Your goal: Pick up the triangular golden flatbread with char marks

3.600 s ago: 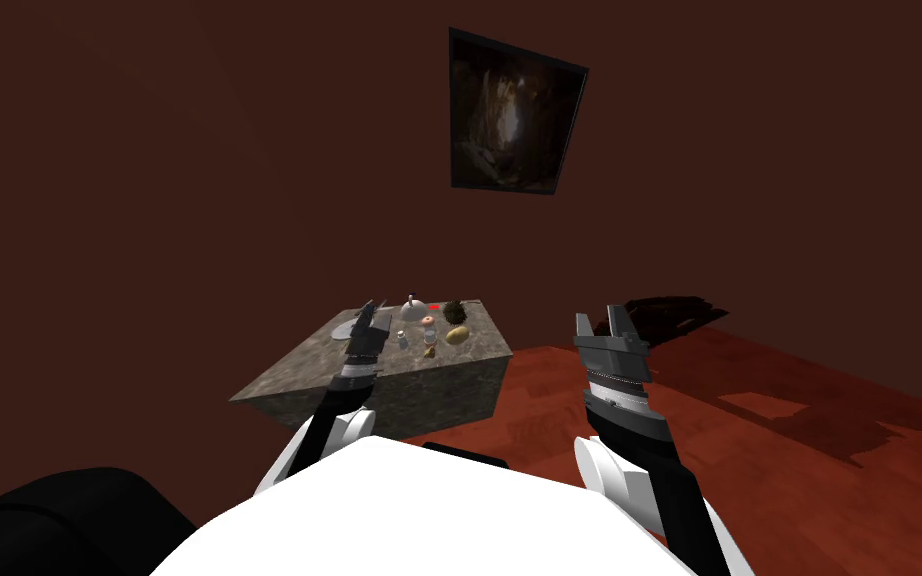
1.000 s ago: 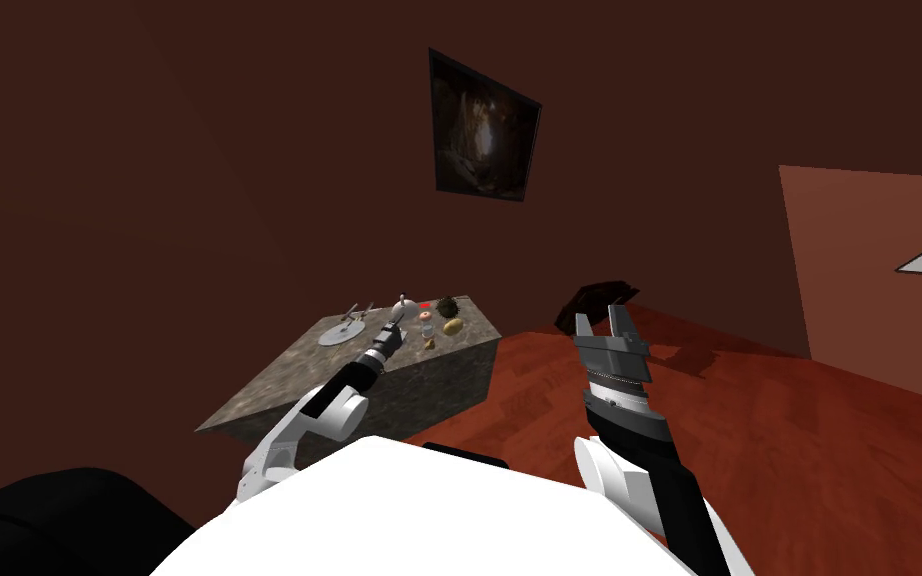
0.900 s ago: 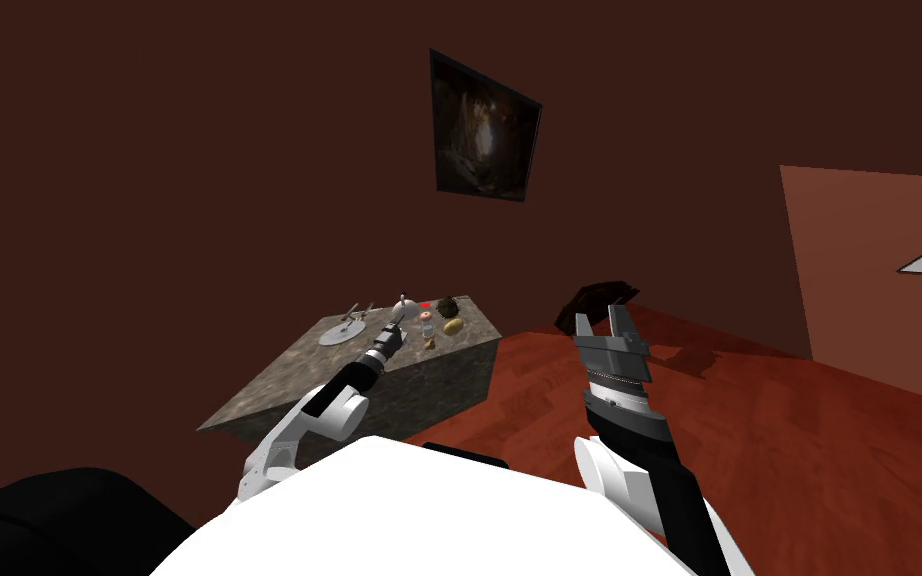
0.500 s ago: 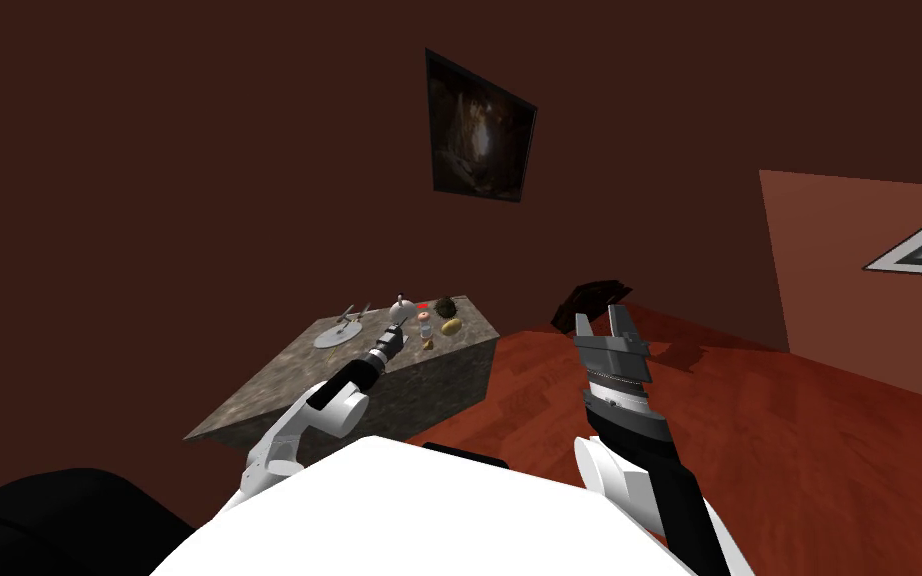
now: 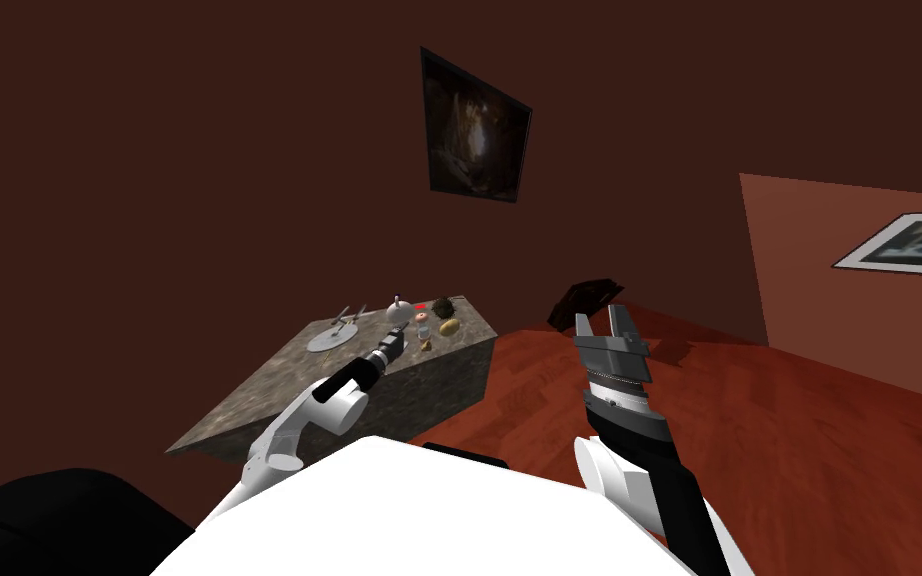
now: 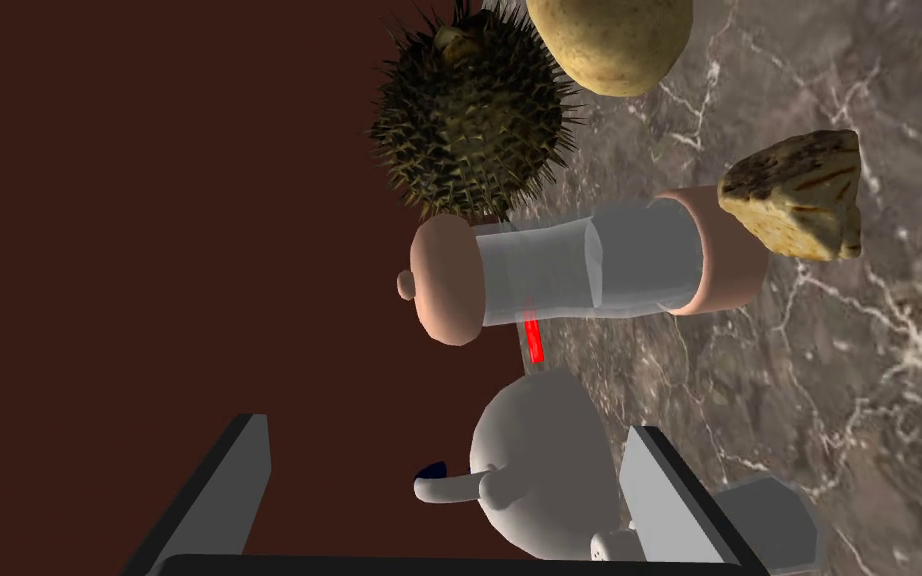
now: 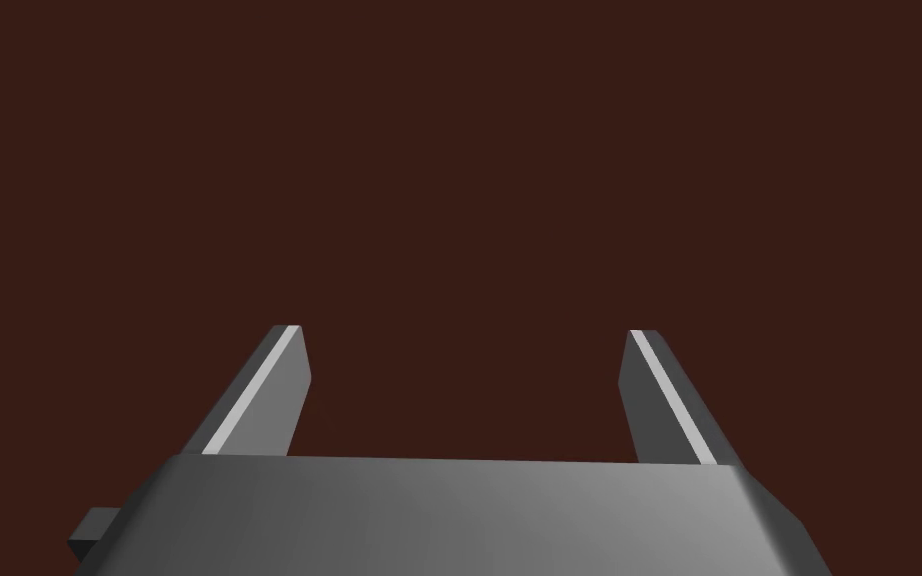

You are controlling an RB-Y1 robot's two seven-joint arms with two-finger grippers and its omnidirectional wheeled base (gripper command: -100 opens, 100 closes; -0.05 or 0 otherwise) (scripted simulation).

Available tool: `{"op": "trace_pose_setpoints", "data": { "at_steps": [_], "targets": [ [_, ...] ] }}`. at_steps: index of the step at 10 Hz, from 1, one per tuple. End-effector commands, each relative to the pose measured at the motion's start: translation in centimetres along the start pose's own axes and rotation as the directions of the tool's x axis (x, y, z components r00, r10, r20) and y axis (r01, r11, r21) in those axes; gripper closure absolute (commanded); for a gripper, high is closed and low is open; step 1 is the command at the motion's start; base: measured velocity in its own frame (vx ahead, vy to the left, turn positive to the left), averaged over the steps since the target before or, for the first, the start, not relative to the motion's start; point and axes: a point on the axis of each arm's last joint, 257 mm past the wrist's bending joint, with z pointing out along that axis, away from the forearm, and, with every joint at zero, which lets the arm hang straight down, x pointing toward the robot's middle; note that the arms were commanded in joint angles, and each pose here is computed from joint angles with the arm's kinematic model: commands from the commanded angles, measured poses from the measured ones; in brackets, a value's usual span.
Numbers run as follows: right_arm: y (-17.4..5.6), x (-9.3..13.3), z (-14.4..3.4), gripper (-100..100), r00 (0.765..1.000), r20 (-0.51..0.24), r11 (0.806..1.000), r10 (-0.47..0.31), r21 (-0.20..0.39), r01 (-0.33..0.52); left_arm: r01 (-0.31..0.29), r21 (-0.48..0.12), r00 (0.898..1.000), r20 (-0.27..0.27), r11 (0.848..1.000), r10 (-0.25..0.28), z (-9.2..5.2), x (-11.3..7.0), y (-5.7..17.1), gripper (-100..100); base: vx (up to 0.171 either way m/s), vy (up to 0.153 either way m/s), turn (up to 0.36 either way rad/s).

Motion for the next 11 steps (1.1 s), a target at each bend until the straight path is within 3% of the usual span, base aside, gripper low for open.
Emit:
{"op": "trace_pose_setpoints", "data": {
  "at_steps": [1,7,11],
  "targets": [
    [0.0,0.0,0.0,0,1.000,0.000,1.000,0.000,0.000,0.000,-0.002,-0.045,1.000,-0.003,0.999,0.001,0.1,0.0,1.0,-100,0.009,0.006,-0.051],
    [0.0,0.0,0.0,0,1.000,0.000,1.000,0.000,0.000,0.000,-0.013,-0.183,1.000,-0.017,0.983,0.010,0.2,0.1,4.0,-100,0.011,0.000,-0.038],
    [0.0,0.0,0.0,0,1.000,0.000,1.000,0.000,0.000,0.000,-0.026,-0.291,0.999,-0.030,0.956,0.019,-0.1,0.2,6.1,-100,0.014,-0.008,-0.053]
  ]
}}
